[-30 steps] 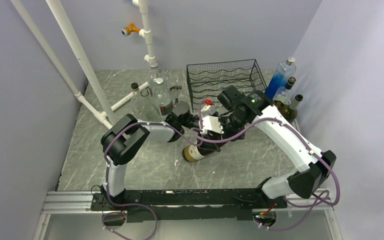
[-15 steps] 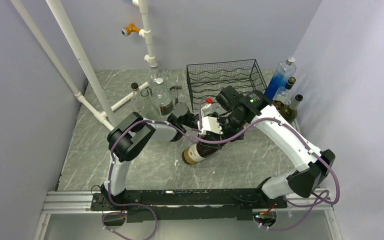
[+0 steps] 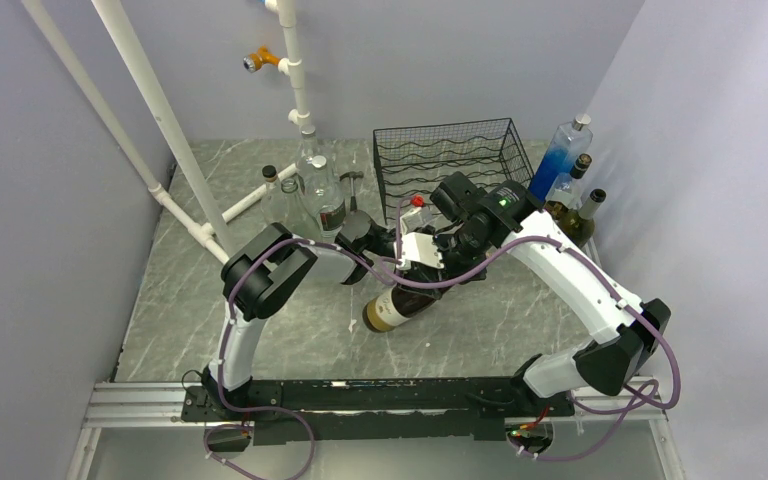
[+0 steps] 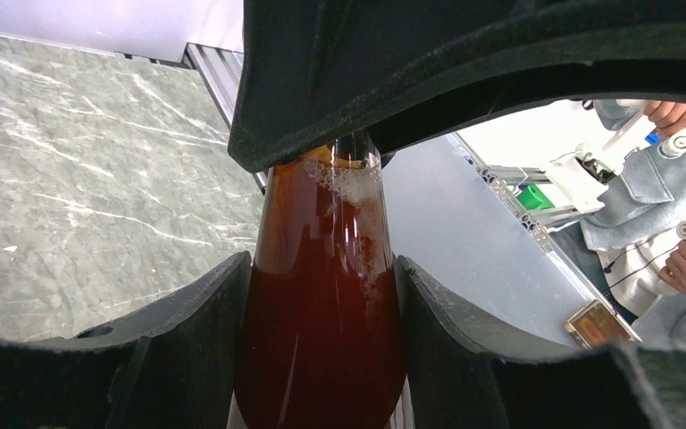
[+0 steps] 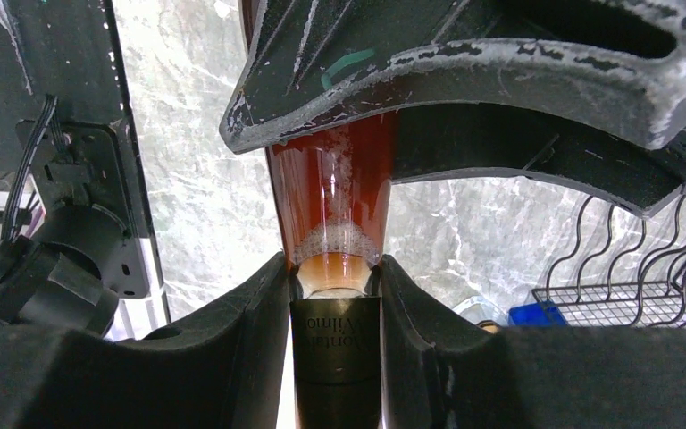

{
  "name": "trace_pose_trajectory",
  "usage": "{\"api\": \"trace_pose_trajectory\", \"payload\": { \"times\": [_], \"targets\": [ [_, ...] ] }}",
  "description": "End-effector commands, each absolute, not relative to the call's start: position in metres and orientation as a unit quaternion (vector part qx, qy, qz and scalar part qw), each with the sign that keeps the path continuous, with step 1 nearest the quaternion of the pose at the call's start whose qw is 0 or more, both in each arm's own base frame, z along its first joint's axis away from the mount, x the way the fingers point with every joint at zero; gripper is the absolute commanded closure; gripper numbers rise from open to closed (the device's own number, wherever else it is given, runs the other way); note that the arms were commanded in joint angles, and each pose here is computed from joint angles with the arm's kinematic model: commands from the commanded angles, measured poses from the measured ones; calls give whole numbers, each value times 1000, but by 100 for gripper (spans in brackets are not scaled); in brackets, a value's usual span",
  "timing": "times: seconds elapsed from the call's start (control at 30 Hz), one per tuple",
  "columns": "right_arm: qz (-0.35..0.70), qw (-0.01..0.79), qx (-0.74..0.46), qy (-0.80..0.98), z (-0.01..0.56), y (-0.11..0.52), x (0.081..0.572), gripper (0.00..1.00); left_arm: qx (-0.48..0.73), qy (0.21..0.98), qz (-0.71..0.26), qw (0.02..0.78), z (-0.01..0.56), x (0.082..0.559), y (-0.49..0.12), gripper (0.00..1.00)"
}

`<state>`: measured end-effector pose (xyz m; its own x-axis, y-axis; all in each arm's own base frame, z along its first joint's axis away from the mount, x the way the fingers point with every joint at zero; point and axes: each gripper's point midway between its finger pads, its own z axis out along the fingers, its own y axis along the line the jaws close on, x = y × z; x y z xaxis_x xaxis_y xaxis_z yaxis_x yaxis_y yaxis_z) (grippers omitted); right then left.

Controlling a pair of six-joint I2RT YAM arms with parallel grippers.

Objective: Take the wine bottle off the wine rack
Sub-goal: Pick up the wine bottle from the wine rack.

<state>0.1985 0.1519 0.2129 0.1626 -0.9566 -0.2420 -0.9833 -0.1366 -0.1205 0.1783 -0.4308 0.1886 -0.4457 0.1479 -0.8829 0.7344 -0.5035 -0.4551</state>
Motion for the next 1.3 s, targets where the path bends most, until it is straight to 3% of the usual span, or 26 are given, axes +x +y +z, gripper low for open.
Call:
{"api": "trace_pose_trajectory", "payload": {
  "times": [0.0, 0.17, 0.77, 0.93, 1.27],
  "targets": [
    [-3, 226, -738, 636, 242, 163, 235, 78, 516, 420, -719, 200, 207, 161, -422, 100],
    [2, 226, -735, 639, 242, 163, 234, 58, 518, 424, -712, 210, 208, 163, -420, 100],
    [42, 257, -724, 638, 271, 168, 227, 24, 503, 431, -712, 231, 213, 174, -414, 100],
    [50, 264, -721, 639, 279, 158, 219, 20, 501, 433, -711, 238, 214, 177, -412, 100],
    [85, 383, -662, 639, 343, 132, 201, 18, 497, 437, -706, 251, 216, 179, -409, 100]
  ]
}}
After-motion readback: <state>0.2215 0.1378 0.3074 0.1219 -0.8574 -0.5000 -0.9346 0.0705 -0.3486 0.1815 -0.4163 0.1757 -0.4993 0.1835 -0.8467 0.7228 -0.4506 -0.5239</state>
